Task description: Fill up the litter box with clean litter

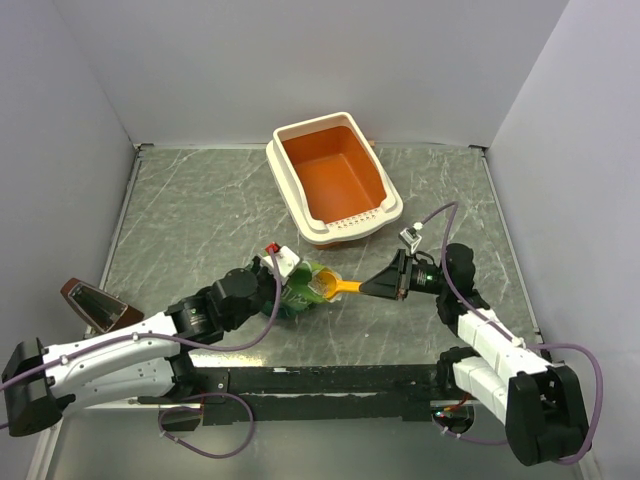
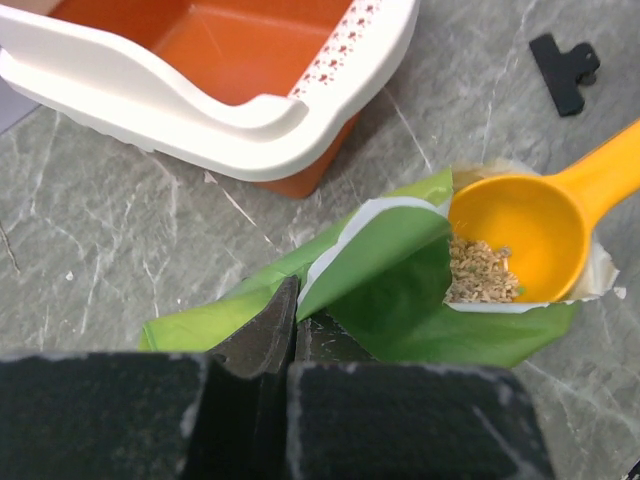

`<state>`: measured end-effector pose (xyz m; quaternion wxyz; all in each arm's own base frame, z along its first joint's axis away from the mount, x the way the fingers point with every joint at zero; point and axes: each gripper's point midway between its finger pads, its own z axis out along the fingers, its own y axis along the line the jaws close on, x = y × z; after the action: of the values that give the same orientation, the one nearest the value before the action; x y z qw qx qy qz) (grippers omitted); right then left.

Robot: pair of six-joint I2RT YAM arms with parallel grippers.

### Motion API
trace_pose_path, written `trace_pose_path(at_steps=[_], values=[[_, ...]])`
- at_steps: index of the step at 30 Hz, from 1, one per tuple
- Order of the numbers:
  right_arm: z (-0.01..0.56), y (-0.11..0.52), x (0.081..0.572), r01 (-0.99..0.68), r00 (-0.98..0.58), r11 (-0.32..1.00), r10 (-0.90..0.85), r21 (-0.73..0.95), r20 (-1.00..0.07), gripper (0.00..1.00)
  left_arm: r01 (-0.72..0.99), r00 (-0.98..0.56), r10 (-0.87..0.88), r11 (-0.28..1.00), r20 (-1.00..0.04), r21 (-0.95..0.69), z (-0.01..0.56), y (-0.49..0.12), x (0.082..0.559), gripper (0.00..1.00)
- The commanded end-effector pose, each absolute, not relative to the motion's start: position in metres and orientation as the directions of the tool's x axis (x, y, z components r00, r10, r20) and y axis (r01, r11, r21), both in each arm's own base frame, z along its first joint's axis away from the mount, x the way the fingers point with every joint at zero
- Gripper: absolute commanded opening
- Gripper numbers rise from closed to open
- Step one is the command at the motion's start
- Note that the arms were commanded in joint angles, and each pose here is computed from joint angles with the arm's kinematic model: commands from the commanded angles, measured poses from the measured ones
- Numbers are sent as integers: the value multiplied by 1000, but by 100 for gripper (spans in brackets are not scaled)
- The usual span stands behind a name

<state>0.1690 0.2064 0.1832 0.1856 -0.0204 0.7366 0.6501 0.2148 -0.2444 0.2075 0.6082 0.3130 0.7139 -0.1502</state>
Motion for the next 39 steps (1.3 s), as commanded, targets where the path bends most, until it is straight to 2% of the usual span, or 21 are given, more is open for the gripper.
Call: trace_pose_path(at_steps=[1, 15, 29, 39], values=[[200, 205, 162, -346, -913, 119, 188, 931, -363, 0, 708, -56, 204, 699, -977, 105, 215, -271, 206, 1], [198, 197, 162, -340, -888, 167, 267, 925, -375, 0, 702, -28, 170, 705, -985, 102, 224, -266, 203, 1], [209, 185, 162, -211, -870, 318, 370, 924, -326, 0, 699, -16, 147, 709, -989, 94, 235, -264, 195, 1], [192, 185, 155, -129, -872, 254, 432, 959, -232, 0, 680, -32, 190, 724, -981, 118, 225, -267, 194, 1]])
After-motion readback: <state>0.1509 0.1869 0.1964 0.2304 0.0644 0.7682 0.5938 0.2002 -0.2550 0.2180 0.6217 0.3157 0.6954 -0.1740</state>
